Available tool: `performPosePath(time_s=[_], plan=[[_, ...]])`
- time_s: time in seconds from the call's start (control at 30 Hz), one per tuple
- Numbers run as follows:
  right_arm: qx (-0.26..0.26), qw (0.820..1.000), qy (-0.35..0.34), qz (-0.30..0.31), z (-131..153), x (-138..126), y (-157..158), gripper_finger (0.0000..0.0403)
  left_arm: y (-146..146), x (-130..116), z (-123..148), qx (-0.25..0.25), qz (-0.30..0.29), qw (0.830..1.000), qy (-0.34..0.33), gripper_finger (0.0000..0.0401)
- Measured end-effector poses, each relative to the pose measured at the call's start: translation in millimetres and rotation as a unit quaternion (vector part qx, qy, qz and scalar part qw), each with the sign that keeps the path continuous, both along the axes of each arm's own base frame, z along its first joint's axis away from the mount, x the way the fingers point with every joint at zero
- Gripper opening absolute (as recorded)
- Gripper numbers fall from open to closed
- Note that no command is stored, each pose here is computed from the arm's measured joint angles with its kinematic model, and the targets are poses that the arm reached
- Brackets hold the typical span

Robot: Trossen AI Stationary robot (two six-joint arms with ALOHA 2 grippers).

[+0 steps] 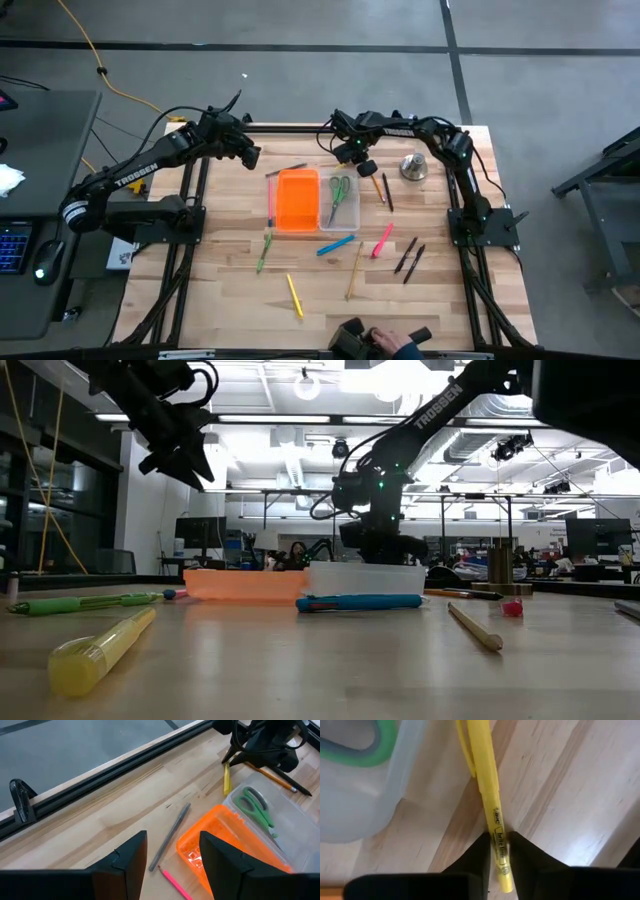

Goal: Pick & place school supplies into a supply box
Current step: Put the yellow pen into the supply box

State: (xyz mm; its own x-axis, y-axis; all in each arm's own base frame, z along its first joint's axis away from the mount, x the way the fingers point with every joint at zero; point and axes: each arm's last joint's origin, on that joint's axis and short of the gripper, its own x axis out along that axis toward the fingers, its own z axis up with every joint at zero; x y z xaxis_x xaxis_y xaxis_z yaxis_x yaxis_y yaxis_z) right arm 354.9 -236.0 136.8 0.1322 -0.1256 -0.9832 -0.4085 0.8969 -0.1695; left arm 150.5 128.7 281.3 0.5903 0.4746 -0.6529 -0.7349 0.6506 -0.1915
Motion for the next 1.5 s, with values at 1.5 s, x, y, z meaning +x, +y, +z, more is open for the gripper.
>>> performPosePath(time_s=[1.5], plan=[[0.021, 0.987, -0.04, -0.154, 108.2, 13.0, -14.7, 0.0003, -11.6, -14.4, -48.5, -0.062, 0.01, 0.995, 0.076, 0.0209]])
